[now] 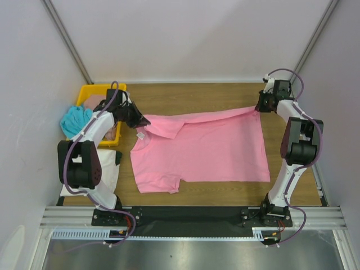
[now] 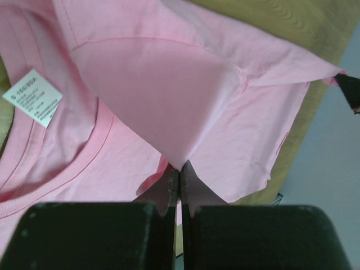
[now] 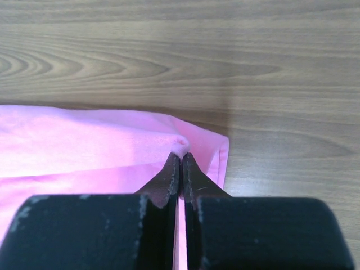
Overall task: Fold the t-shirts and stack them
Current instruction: Flatten the tshirt out
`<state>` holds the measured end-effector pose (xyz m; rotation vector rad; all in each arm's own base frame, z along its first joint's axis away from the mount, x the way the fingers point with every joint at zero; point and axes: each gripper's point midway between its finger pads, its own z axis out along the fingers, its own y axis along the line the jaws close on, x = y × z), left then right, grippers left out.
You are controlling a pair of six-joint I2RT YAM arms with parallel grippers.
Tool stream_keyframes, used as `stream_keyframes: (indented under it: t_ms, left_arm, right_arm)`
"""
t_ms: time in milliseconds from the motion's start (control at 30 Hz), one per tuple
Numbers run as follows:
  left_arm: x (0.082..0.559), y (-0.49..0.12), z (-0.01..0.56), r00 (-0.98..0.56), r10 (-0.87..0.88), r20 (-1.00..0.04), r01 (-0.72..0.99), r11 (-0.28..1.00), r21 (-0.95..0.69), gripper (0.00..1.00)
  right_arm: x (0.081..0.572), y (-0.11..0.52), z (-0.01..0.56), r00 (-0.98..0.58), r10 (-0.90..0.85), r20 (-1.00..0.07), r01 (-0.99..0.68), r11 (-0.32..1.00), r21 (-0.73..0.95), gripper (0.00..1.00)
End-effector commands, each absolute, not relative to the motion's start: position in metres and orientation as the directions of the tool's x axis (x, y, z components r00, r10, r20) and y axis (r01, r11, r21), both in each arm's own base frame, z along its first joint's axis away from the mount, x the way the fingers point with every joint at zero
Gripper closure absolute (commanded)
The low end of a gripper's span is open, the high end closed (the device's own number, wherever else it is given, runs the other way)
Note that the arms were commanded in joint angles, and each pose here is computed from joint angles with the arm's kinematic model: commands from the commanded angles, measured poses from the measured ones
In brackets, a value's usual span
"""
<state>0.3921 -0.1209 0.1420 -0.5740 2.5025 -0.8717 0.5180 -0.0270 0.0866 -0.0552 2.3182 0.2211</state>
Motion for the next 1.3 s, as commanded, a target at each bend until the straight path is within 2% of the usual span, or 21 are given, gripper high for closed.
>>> stream_keyframes:
  t_ms: [0,300,333,367,400,433,467,500,600,633,733,800,833,933,1100,1267]
  left_arm:
    - [0.384,-0.125,0.146,-0.819,-0.518,-0.245,-0.234,0.693,-0.682,1.00]
    - [0.372,-0.122,0.116,-0.832,-0.507,-0.223,-0.269,0.722,-0.638,1.00]
    - [0.373,-0.121,0.116,-0.832,-0.507,-0.225,-0.271,0.725,-0.633,0.97]
    - [0.375,-0.121,0.119,-0.833,-0.504,-0.228,-0.267,0.728,-0.632,0.90]
    - [0.375,-0.121,0.121,-0.836,-0.497,-0.234,-0.259,0.732,-0.630,0.81]
    - [0.376,-0.122,0.123,-0.838,-0.489,-0.241,-0.248,0.735,-0.631,0.59]
    - [0.380,-0.121,0.132,-0.834,-0.486,-0.263,-0.232,0.741,-0.631,0.48]
    - [0.382,-0.119,0.137,-0.833,-0.473,-0.287,-0.213,0.753,-0.623,0.31]
    - [0.393,-0.108,0.158,-0.808,-0.460,-0.370,-0.188,0.795,-0.577,0.17]
    - [0.396,-0.105,0.162,-0.800,-0.457,-0.388,-0.186,0.804,-0.565,0.15]
    - [0.410,-0.094,0.170,-0.759,-0.471,-0.449,-0.199,0.825,-0.529,0.12]
    - [0.419,-0.092,0.166,-0.736,-0.493,-0.464,-0.212,0.819,-0.533,0.12]
    - [0.428,-0.093,0.167,-0.716,-0.502,-0.486,-0.201,0.814,-0.545,0.12]
    - [0.440,-0.090,0.146,-0.702,-0.524,-0.482,-0.234,0.809,-0.539,0.15]
    - [0.465,-0.086,0.127,-0.684,-0.523,-0.507,-0.258,0.825,-0.503,0.18]
    - [0.480,-0.084,0.108,-0.665,-0.532,-0.523,-0.274,0.826,-0.492,0.23]
  right_arm:
    - [0.515,-0.032,0.100,-0.670,0.009,-0.742,-0.119,0.986,0.119,1.00]
    - [0.505,-0.036,0.085,-0.712,0.024,-0.701,-0.086,0.989,0.121,1.00]
    - [0.505,-0.034,0.086,-0.716,0.027,-0.698,-0.087,0.988,0.128,0.95]
    - [0.505,-0.033,0.089,-0.717,0.036,-0.696,-0.086,0.987,0.139,0.78]
    - [0.506,-0.031,0.095,-0.720,0.035,-0.693,-0.093,0.985,0.146,0.69]
    - [0.505,-0.029,0.099,-0.718,0.038,-0.695,-0.099,0.983,0.156,0.59]
    - [0.503,-0.025,0.105,-0.720,0.046,-0.692,-0.107,0.979,0.176,0.44]
    - [0.505,-0.023,0.114,-0.711,0.054,-0.701,-0.108,0.977,0.185,0.39]
    - [0.500,-0.016,0.132,-0.704,0.109,-0.702,-0.084,0.968,0.235,0.24]
    - [0.498,-0.015,0.136,-0.701,0.126,-0.701,-0.075,0.966,0.248,0.14]
    - [0.491,-0.006,0.150,-0.683,0.229,-0.694,-0.004,0.949,0.317,0.10]
    - [0.489,-0.003,0.154,-0.667,0.288,-0.687,0.044,0.936,0.350,0.09]
    - [0.484,0.003,0.147,-0.675,0.356,-0.646,0.094,0.910,0.404,0.10]
    - [0.483,0.017,0.148,-0.651,0.424,-0.629,0.124,0.877,0.463,0.12]
    - [0.483,0.050,0.148,-0.645,0.421,-0.637,0.098,0.873,0.478,0.14]
    - [0.478,0.115,0.150,-0.678,0.409,-0.610,0.045,0.852,0.521,0.18]
